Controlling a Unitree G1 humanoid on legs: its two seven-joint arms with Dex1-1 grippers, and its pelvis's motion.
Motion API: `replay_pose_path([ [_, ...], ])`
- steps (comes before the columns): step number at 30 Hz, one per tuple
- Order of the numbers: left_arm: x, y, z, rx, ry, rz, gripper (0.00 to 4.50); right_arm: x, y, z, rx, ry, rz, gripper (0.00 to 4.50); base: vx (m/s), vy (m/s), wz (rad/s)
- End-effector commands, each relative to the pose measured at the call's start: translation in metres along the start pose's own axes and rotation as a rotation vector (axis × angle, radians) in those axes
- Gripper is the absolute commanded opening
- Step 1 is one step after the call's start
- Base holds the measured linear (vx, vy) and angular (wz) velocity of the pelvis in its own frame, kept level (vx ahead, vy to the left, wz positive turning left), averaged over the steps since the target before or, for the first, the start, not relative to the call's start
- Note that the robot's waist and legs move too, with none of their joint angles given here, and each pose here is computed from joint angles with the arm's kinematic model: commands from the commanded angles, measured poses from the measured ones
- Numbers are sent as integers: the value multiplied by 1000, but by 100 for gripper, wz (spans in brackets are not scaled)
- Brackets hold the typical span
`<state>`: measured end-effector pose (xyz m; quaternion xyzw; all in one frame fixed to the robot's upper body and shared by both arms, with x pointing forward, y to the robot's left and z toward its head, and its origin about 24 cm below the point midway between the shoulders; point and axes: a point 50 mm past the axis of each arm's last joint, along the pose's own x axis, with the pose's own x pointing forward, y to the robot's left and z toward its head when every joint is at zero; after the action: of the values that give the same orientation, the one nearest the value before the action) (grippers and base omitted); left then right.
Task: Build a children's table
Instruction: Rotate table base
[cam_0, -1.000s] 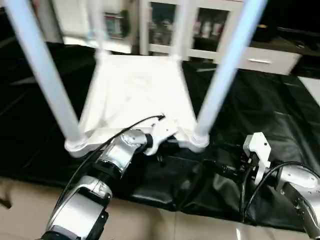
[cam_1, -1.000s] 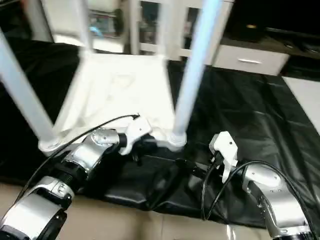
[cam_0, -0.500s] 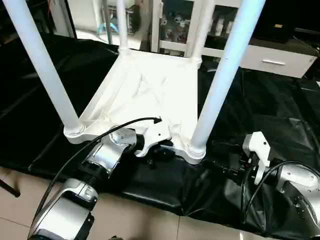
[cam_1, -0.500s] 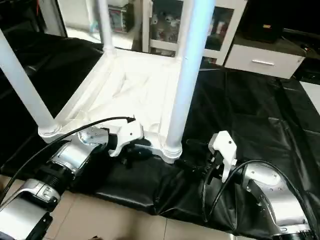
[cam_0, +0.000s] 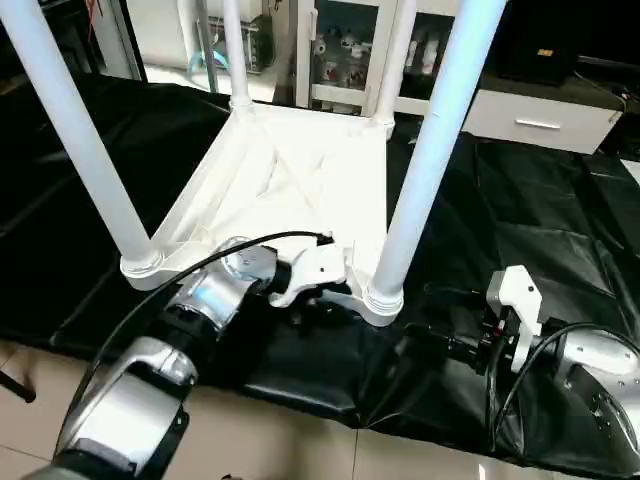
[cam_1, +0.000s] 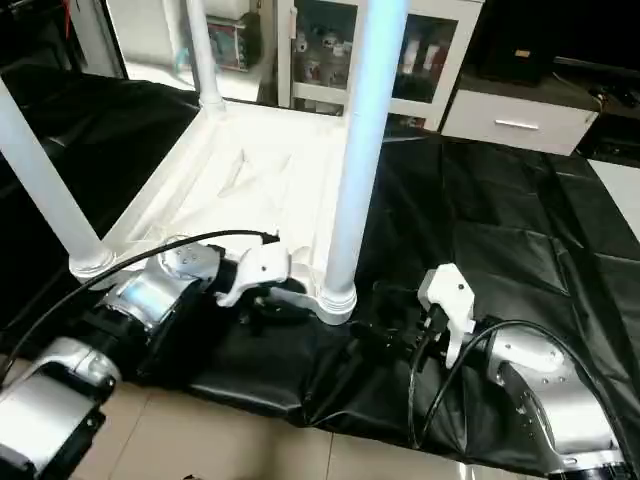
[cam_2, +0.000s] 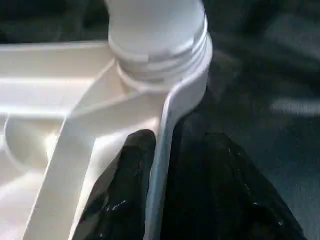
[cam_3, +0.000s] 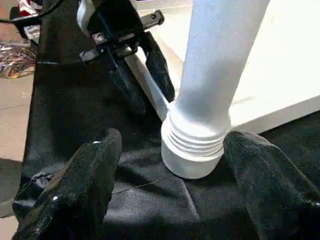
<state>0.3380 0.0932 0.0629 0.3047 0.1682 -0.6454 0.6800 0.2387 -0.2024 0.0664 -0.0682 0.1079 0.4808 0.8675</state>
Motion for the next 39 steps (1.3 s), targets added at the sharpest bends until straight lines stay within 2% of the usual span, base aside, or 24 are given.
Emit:
replay_pose_path([
  [1, 0, 1, 0, 3, 13, -20, 185, -3, -1, 6, -21, -5, 1, 355, 0, 0, 0],
  [7, 2, 4, -7, -22, 11, 19, 185, -3, 0, 6, -20, -9, 10, 355, 0, 0, 0],
  [8, 2, 4, -6, -37, -12, 15, 167, -3, 0, 6, -20, -9, 11, 355, 0, 0, 0],
  [11, 3, 5, -4, -43, -52, 24, 156, -3, 0, 7, -20, -10, 12, 355, 0, 0, 0],
  [15, 4, 4, -4, -45, -50, -7, 117, -4, 0, 6, -19, -10, 14, 355, 0, 0, 0],
  [23, 7, -1, -7, -25, -23, -79, 59, -6, 0, 5, -17, 5, 29, 355, 0, 0, 0],
  [26, 11, -7, -12, 4, 19, -101, 33, -7, -2, 6, -23, 4, 27, 355, 0, 0, 0],
  [28, 12, -9, -15, 15, 41, -115, 32, -7, -3, 6, -25, 6, 27, 355, 0, 0, 0],
  [30, 13, -11, -17, 22, 61, -130, 8, -8, -3, 6, -27, 7, 28, 355, 0, 0, 0],
  [36, 12, -17, -21, 26, 71, -180, 1, -9, -12, 8, -46, 23, -12, 355, 0, 0, 0],
  [39, 14, -24, -17, 6, -7, -222, 1, -9, -16, 6, -43, 36, -24, 355, 0, 0, 0],
])
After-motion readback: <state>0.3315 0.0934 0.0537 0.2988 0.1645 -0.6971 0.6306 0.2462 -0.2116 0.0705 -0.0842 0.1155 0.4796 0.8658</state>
